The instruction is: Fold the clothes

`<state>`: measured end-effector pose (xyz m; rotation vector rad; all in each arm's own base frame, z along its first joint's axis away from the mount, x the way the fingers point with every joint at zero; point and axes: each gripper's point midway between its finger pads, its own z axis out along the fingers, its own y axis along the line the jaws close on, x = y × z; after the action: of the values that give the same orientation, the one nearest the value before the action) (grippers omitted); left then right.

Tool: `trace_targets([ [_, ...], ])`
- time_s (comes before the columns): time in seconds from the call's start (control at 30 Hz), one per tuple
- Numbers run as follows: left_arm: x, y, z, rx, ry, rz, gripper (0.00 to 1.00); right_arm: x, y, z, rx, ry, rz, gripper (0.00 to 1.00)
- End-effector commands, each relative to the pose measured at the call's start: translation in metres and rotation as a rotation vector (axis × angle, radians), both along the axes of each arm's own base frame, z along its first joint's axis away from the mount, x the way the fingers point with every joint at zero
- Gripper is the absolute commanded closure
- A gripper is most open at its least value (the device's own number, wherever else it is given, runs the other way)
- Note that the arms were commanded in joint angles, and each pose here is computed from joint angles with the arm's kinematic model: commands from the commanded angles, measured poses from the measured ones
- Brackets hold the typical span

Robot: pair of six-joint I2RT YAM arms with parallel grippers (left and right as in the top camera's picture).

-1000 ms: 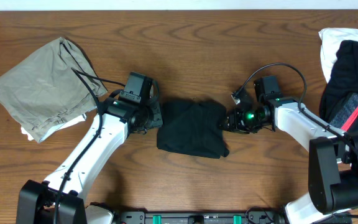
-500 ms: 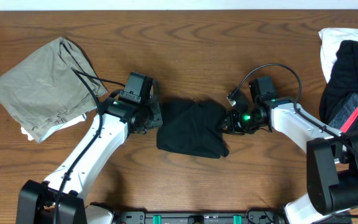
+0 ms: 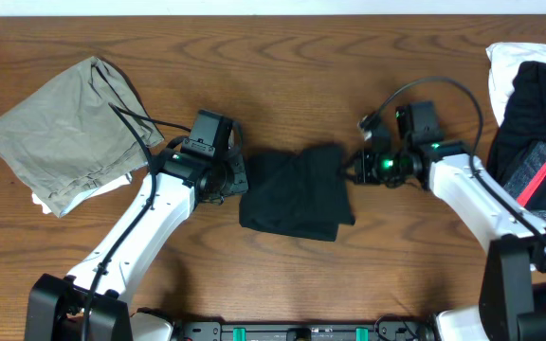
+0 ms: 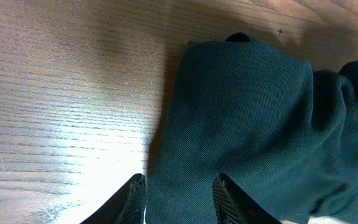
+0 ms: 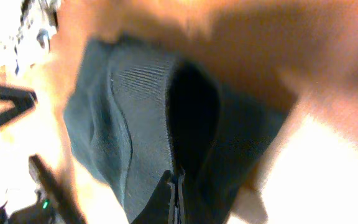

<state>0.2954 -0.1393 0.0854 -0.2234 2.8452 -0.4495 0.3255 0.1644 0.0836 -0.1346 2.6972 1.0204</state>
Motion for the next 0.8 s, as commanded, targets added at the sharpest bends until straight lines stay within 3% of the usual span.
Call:
trace_targets([
  [0.0,-0.003,0.004,-0.007,0.022,0.014,-0.004,0.62,0.008,-0.010,-0.003,-0.081,-0.034,-0.024,0.99],
  [0.27,-0.007,-0.016,-0.002,-0.071,0.028,-0.052,0.62,0.003,-0.019,-0.039,-0.247,0.025,-0.035,0.99],
  [0.4,0.003,-0.038,0.009,-0.134,-0.046,-0.115,0.62,0.000,-0.026,-0.059,-0.301,0.069,-0.044,0.99],
  [0.5,0.010,-0.054,0.016,-0.158,-0.112,-0.155,0.55,-0.003,-0.028,-0.070,-0.319,0.103,-0.041,0.99],
  [0.77,0.020,-0.072,0.003,-0.124,-0.156,-0.198,0.55,-0.005,-0.031,-0.070,-0.336,0.114,-0.043,0.97],
])
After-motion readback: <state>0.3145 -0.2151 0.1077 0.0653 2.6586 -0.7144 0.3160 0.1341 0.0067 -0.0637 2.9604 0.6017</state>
